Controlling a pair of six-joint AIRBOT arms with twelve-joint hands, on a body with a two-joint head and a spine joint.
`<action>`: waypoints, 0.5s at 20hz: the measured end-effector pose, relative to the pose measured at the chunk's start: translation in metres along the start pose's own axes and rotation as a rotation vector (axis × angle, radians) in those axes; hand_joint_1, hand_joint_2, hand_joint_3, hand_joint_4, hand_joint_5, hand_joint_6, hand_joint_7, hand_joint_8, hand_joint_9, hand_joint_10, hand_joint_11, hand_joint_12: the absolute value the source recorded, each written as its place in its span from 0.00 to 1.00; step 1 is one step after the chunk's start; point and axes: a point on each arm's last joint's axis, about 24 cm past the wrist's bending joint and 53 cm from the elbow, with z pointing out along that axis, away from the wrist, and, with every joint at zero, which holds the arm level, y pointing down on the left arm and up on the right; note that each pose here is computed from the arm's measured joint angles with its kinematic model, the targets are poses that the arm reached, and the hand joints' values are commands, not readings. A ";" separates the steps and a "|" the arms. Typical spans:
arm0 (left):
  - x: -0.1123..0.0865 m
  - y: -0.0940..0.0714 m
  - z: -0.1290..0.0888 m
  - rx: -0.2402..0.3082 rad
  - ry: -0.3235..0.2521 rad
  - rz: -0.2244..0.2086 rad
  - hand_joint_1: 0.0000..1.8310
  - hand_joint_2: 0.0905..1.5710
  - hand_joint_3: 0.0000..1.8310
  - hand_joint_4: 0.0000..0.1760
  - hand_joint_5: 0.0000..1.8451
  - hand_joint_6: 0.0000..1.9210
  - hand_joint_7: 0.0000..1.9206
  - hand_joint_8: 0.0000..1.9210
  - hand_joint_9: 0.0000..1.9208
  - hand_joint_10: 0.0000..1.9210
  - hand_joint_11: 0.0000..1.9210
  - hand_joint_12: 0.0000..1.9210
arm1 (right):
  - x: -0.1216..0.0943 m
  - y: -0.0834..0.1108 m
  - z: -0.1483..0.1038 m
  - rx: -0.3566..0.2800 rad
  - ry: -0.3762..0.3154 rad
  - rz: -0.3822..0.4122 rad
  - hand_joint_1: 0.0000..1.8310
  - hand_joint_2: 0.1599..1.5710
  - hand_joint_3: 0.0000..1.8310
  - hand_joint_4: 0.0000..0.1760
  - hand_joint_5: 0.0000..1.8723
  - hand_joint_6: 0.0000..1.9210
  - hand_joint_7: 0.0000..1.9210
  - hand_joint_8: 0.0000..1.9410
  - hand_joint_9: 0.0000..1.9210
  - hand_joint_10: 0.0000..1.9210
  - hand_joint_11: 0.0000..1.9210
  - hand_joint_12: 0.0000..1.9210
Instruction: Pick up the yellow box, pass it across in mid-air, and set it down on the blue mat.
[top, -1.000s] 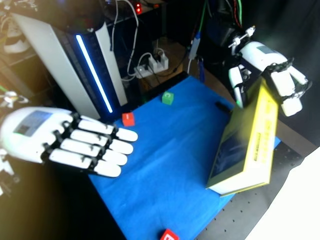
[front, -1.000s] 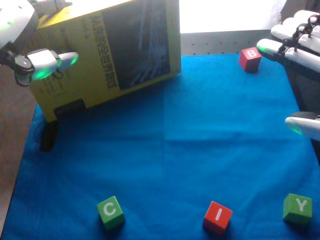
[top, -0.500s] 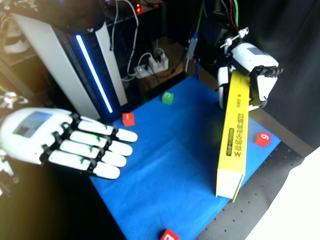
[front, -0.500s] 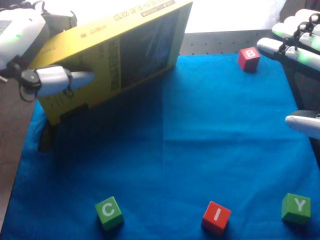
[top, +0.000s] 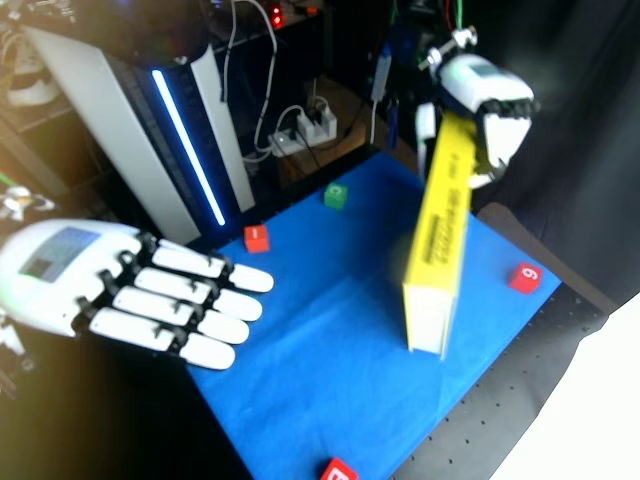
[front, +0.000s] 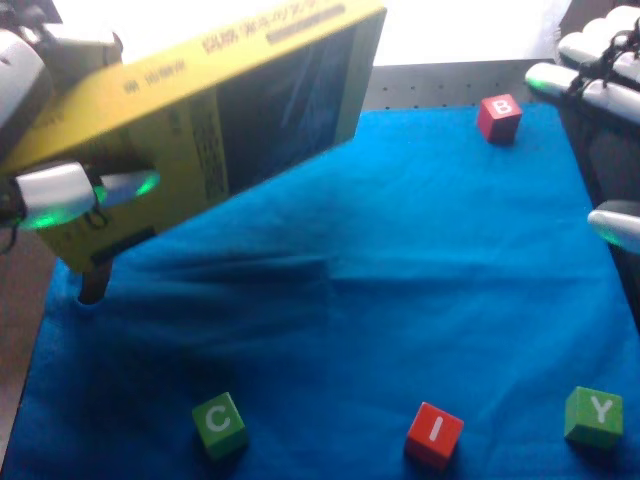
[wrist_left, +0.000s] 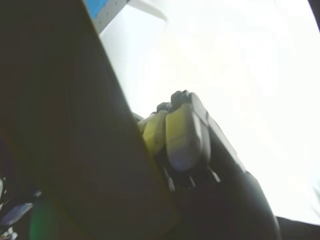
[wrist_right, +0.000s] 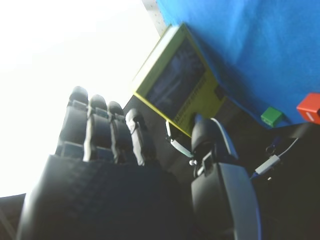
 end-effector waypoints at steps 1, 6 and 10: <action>-0.007 -0.006 -0.001 0.020 -0.027 0.002 0.88 0.71 0.00 0.40 0.63 1.00 0.76 1.00 0.84 1.00 0.87 1.00 | -0.003 -0.001 0.000 0.004 -0.010 0.001 0.18 0.83 0.00 0.25 0.00 0.00 0.00 0.00 0.00 0.00 0.00 0.00; -0.007 -0.024 -0.002 0.090 -0.025 0.000 0.85 0.73 0.00 0.44 0.64 1.00 0.75 1.00 0.83 1.00 0.86 1.00 | -0.020 0.010 -0.003 -0.038 -0.069 -0.015 0.23 0.79 0.00 0.26 0.00 0.00 0.00 0.00 0.00 0.00 0.00 0.00; 0.015 -0.042 0.016 0.141 0.031 -0.017 0.83 0.73 0.00 0.55 0.62 1.00 0.73 1.00 0.82 1.00 0.85 1.00 | -0.037 0.024 0.001 -0.088 -0.138 -0.020 0.33 0.73 0.00 0.10 0.00 0.00 0.00 0.00 0.00 0.00 0.00 0.00</action>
